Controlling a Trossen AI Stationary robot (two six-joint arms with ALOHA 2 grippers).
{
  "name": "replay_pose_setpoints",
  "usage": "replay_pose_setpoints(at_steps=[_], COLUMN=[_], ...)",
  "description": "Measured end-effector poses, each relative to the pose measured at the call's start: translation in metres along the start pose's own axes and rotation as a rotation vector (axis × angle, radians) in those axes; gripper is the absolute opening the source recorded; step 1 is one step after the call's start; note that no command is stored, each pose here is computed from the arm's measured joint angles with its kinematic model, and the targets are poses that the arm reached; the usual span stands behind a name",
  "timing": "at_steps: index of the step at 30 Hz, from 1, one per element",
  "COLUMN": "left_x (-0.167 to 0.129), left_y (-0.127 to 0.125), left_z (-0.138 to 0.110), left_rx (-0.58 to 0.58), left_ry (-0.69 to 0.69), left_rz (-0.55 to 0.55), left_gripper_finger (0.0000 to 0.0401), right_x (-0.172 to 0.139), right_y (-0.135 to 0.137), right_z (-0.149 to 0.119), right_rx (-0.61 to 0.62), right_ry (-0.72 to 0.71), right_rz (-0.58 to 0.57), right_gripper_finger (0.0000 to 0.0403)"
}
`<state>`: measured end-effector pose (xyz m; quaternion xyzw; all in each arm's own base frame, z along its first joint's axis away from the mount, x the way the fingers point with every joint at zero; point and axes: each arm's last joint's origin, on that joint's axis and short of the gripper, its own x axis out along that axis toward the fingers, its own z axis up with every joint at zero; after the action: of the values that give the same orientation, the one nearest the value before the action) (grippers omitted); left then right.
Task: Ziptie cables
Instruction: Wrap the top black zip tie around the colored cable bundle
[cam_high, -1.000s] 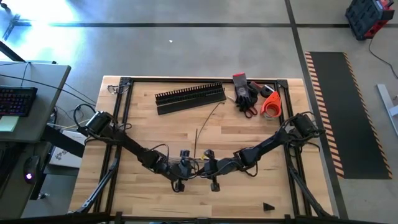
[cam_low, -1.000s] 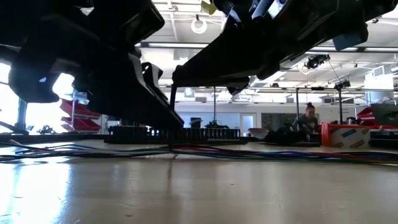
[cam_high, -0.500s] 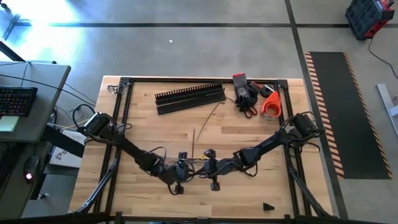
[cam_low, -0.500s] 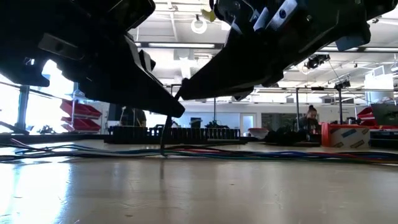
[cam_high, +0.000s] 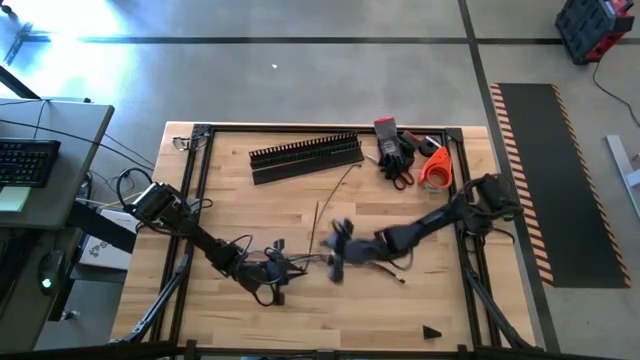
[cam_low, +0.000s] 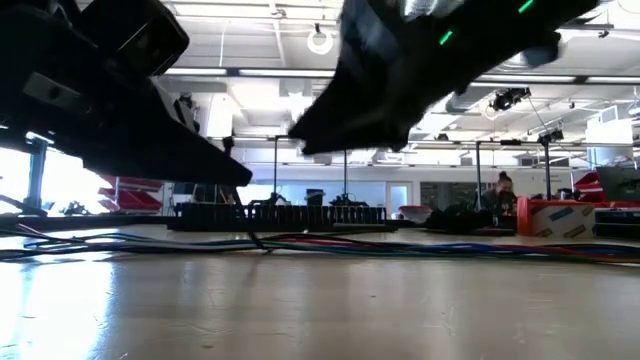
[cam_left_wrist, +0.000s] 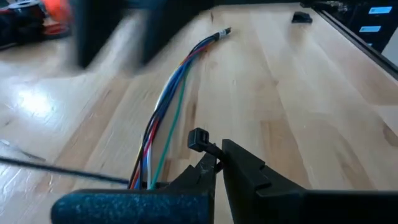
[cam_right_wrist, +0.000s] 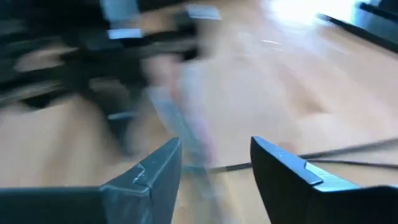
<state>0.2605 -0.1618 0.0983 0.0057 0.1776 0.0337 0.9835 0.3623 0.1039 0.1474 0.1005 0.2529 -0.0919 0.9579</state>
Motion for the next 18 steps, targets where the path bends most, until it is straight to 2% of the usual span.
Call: replay_pose_setpoints(at_steps=[5, 10, 15, 18], left_x=[0.0, 0.0, 0.0, -0.001], left_y=[0.0, 0.0, 0.0, -0.001], left_z=[-0.001, -0.001, -0.001, -0.001], left_rx=[-0.005, -0.005, -0.005, -0.005], left_ry=[0.002, 0.003, 0.003, 0.003], left_rz=[0.0, -0.001, -0.003, -0.006], left_gripper_finger=[0.0, 0.0, 0.0, 0.0], right_x=[0.024, 0.041, 0.053, 0.06], right_y=[-0.051, -0.097, -0.129, -0.139], right_z=[0.009, 0.01, 0.002, -0.005], right_rx=[0.131, 0.198, 0.257, 0.293], right_ry=[0.023, 0.059, 0.114, 0.141], right_rz=[-0.084, -0.172, -0.185, -0.163], right_gripper_finger=[0.0199, 0.0204, 0.0204, 0.0204])
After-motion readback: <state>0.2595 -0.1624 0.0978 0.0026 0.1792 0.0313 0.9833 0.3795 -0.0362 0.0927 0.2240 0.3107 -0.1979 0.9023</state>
